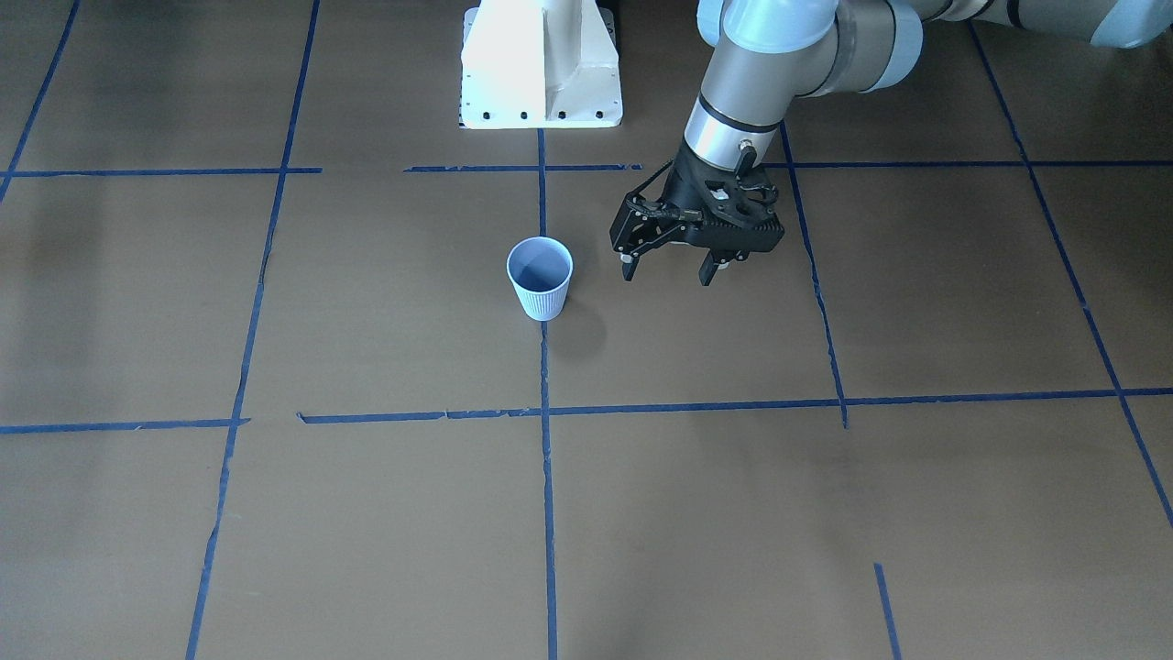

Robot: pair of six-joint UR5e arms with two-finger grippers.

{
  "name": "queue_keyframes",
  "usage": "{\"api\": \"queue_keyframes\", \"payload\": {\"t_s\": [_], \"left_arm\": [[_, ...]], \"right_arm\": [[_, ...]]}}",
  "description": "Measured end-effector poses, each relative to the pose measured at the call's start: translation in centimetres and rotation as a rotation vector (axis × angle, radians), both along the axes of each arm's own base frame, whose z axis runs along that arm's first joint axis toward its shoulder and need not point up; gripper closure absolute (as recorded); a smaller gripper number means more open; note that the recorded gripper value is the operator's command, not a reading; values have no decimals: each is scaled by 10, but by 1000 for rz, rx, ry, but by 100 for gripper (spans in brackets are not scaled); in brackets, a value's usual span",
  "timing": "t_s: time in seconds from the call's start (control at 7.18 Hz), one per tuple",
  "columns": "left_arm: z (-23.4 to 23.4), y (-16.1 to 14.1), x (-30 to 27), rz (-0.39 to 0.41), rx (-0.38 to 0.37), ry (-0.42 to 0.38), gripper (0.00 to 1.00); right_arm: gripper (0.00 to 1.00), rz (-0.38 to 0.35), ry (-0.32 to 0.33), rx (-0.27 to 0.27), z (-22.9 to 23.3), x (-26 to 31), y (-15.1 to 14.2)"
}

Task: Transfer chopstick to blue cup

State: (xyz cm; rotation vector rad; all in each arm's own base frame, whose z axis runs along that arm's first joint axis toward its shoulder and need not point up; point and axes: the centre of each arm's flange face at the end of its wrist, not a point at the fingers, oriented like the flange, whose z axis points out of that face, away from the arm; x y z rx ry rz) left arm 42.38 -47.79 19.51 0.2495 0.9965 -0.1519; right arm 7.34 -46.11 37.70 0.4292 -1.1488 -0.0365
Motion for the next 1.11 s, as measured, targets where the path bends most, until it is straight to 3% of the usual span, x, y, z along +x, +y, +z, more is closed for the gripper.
{"api": "queue_keyframes", "payload": {"t_s": [0.28,0.42,0.84,1.11], "left_arm": [[13,-18,-24,-43,8,7,0],[19,-28,-34,-64,5,2,0],[25,-38,-44,-86,-2,-6,0],[33,-37,-44,-86,-10,-15,0]], "right_arm": [[98,-159,-13,-27,-112,-167,-56],[99,-164,0,-35,-164,-252,-57],[99,-59,-88,-58,-248,-414,-4],[99,-5,-104,-63,-260,-456,16]]}}
